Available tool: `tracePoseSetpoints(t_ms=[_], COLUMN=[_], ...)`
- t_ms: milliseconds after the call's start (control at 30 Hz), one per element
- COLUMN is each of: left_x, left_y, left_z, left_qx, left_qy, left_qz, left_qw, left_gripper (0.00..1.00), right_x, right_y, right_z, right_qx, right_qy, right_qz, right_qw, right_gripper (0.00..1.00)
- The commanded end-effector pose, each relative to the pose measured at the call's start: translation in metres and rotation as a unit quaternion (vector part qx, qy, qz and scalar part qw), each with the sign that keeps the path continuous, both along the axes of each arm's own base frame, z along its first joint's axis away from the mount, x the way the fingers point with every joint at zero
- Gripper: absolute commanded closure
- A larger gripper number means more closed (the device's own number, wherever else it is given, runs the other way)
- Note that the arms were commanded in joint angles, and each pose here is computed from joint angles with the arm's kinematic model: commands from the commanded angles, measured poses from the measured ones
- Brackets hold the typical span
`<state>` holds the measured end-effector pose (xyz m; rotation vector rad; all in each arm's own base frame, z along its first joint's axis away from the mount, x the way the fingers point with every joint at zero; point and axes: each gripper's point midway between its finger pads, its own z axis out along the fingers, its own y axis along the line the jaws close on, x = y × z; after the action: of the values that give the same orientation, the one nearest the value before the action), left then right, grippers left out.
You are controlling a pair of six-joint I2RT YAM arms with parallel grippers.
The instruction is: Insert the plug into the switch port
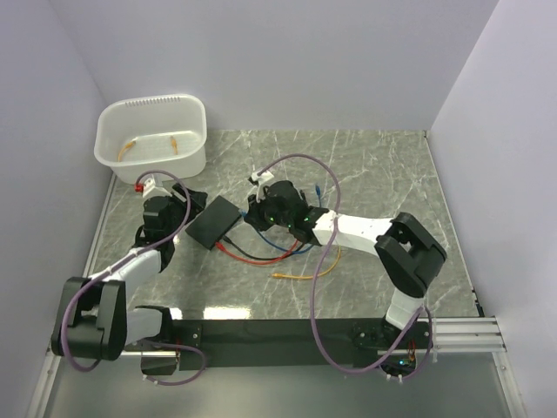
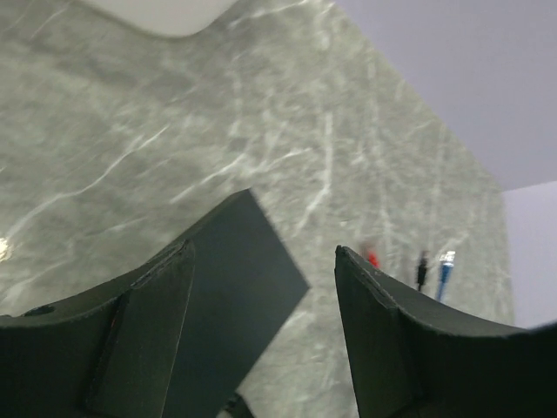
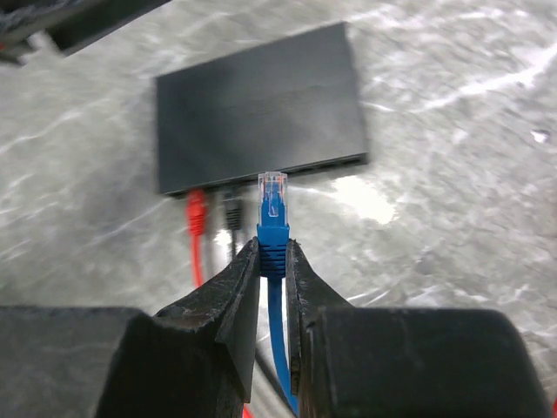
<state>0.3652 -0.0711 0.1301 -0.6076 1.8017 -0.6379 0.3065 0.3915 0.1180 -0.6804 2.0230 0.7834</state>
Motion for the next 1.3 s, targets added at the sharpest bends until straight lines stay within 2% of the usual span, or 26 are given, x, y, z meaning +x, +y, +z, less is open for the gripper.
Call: tracePoseSetpoints(t_ms=[0, 500, 800, 1000, 1267], left_x=[0.008, 0.033, 0.040, 0.036, 0.030], left_y=[0.002, 0.001, -0.001, -0.008, -0.016], left_z=[0.004, -0.034, -0.044, -0.056, -0.066], left_qx=[0.008, -0.004, -0.011, -0.035, -0.058], left_qy=[-0.009, 0.030, 0.060, 0.088, 0.108], left_qz=[-0.011, -0.028, -0.030, -0.039, -0.051], left_qw=[1.000, 0.999, 0.998, 0.995, 0.991], left_gripper=[0.29, 0.33, 0.37, 0.39, 0.41], right_x=[0.020, 0.041, 0.083, 0.092, 0.079], right_y=[-0.004, -0.007, -0.010, -0.001, 0.018], right_z=[-0.005, -0.057, -0.068, -0.070, -0.080], right_qx=[-0.029, -0.114, -0.136, -0.139, -0.134], right_qy=[-0.005, 0.031, 0.044, 0.042, 0.051], right_qz=[-0.046, -0.090, -0.157, -0.149, -0.095], right_qw=[0.998, 0.989, 0.977, 0.978, 0.985], right_gripper=[1.00, 1.00, 1.00, 1.00, 1.00])
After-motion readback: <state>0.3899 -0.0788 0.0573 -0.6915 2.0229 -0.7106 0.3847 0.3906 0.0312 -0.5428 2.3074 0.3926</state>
